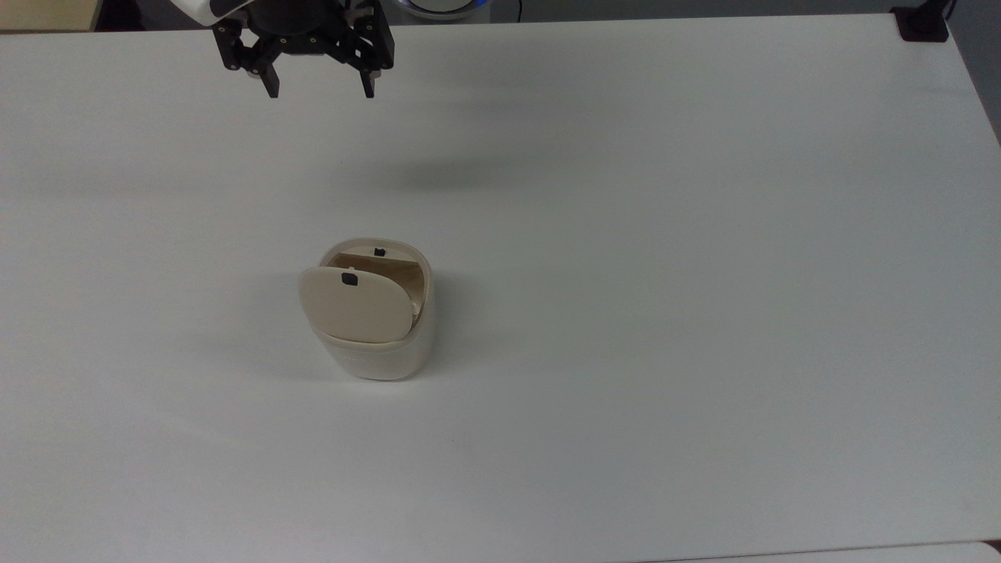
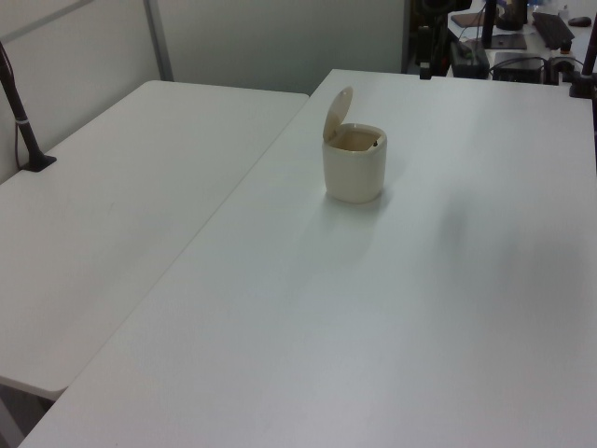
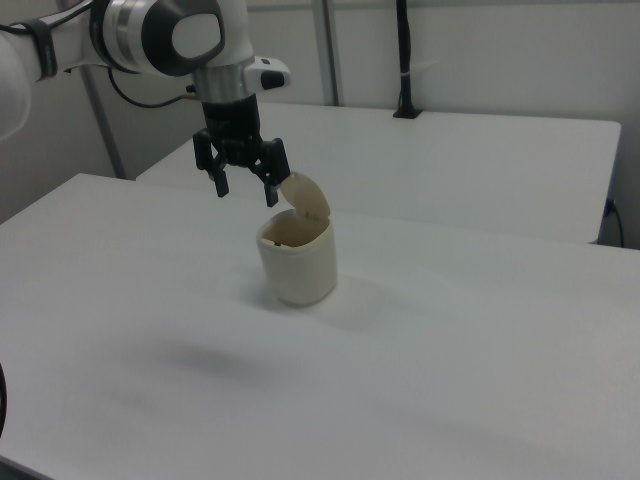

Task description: Close the trash bin

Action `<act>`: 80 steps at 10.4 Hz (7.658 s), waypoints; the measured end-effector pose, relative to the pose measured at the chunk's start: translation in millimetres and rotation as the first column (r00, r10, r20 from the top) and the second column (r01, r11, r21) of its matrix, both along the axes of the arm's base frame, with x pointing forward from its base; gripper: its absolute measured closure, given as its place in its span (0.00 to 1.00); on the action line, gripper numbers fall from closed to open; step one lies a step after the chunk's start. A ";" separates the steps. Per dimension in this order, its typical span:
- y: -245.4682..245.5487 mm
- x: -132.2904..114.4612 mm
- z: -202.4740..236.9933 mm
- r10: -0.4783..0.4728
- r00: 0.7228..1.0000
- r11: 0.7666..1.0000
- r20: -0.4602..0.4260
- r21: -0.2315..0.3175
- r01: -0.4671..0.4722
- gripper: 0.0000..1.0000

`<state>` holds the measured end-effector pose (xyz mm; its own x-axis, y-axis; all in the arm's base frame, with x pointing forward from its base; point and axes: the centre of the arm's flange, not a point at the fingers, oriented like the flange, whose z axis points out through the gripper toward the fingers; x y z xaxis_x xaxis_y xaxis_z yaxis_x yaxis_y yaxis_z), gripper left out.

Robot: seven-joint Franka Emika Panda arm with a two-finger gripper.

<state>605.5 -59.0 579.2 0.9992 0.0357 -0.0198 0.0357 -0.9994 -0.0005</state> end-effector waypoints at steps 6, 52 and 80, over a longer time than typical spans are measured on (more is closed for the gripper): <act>-3.4 -1.4 4.1 -0.006 1.000 1.000 0.007 0.000 0.006 0.00; 47.0 89.9 -76.8 0.047 0.975 0.995 0.216 0.081 -0.066 0.99; 29.1 -41.8 12.1 0.025 0.998 0.998 0.057 0.051 -0.028 0.00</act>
<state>563.8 -29.9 591.3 0.9973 0.0618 0.0386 0.0637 -0.9968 -0.0492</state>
